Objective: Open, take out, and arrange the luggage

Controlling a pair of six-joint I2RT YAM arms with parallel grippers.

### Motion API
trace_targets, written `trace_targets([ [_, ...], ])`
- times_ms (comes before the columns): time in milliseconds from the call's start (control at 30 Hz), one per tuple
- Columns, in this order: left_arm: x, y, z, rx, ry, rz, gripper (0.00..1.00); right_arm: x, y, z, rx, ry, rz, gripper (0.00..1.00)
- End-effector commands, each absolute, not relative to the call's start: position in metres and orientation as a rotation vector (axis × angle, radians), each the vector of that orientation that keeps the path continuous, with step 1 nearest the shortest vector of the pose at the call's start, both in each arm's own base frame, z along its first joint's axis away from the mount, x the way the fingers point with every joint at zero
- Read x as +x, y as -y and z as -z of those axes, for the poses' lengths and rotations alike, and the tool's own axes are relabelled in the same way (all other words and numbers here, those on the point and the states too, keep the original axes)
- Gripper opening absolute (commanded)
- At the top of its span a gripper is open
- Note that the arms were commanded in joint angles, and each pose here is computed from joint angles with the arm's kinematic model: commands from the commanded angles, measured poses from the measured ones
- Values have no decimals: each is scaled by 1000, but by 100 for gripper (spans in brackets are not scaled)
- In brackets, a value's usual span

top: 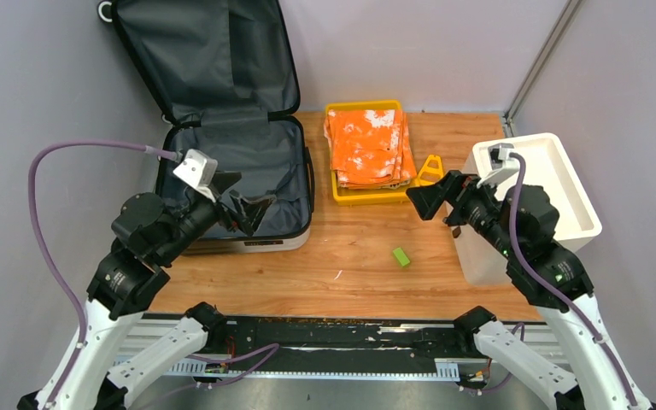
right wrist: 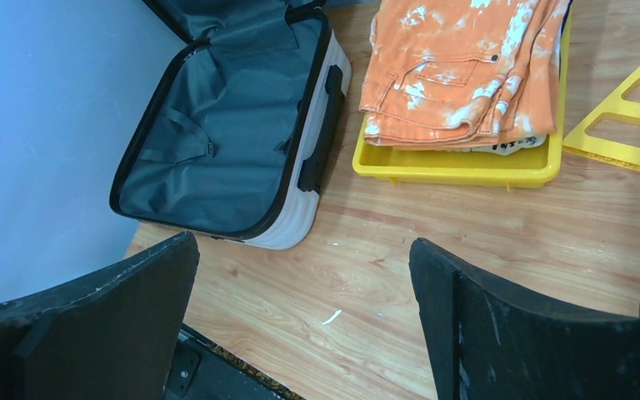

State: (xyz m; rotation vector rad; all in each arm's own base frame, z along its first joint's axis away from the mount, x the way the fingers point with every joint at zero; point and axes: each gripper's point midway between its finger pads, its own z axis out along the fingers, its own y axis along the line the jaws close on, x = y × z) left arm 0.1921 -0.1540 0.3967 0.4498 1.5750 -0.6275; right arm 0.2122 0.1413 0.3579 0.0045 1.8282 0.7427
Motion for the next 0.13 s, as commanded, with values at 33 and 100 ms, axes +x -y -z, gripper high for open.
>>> trace_targets([
  [33, 191, 154, -403, 452, -1556, 631, 100, 212, -138, -382, 70, -1744, -787, 100],
  [100, 191, 154, -402, 455, -1559, 628, 100, 211, -138, -381, 79, -1745, -795, 100],
])
